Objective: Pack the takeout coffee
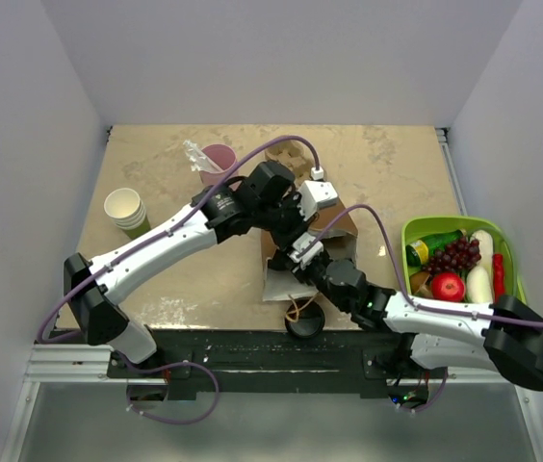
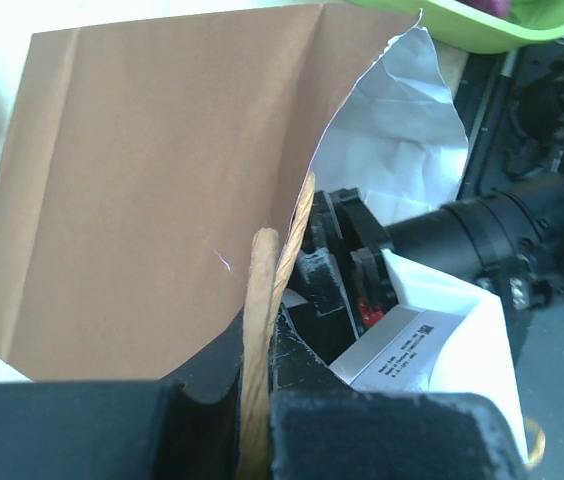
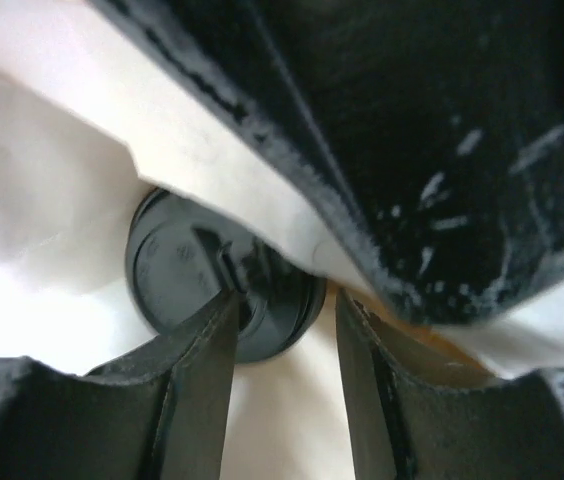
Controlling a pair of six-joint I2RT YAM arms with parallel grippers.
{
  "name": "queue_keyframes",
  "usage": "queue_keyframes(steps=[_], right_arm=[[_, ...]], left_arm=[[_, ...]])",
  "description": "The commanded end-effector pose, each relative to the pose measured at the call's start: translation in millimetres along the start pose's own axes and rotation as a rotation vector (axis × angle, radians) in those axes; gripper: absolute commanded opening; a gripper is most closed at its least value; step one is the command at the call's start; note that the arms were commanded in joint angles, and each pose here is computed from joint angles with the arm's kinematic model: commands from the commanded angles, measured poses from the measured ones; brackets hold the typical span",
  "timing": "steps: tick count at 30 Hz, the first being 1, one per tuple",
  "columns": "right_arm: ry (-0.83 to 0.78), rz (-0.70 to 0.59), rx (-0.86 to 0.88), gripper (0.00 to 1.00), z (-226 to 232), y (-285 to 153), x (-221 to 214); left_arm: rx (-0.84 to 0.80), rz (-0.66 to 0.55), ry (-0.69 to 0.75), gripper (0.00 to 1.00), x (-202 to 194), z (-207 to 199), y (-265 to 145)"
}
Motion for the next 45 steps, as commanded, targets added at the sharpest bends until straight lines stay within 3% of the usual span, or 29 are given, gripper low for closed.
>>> queue_keyframes(steps=[1, 6, 8, 19, 33, 45], right_arm=[[0.076, 0.092, -0.071, 0.47, -2, 11, 2], [0.218, 0.113, -0.073, 0.49, 6, 14, -3], [0.283, 0.088, -0.091, 0.55, 7, 14, -2], [0.549, 0.067, -0.218, 0.55, 7, 14, -4], [0.628, 0.007, -0.236, 0.58, -3, -8, 5], [0.621, 0.006, -0.009, 0.58, 23, 0, 11]], left_arm=[[-0.139, -0.045, 0.015, 0.00, 8, -30, -11], [-0.140, -0.047, 0.017, 0.00, 8, -30, -11], [-0.140, -0.043, 0.015, 0.00, 7, -30, -11], [-0.117, -0.038, -0.001, 0.00, 8, -27, -9], [-0.105, -0.048, -0.022, 0.00, 6, -27, -8], [-0.090, -0.062, -0.027, 0.00, 9, -26, -8]])
Point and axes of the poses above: each gripper's point midway between its finger pads, its own y axis out along the fingers, its own z axis along the line the jaws close on, x = y × z, the point moved 7 cm from there along -y, back along the fingers, and after that the axes turned 6 degrees about y, right-handed, at the moved point
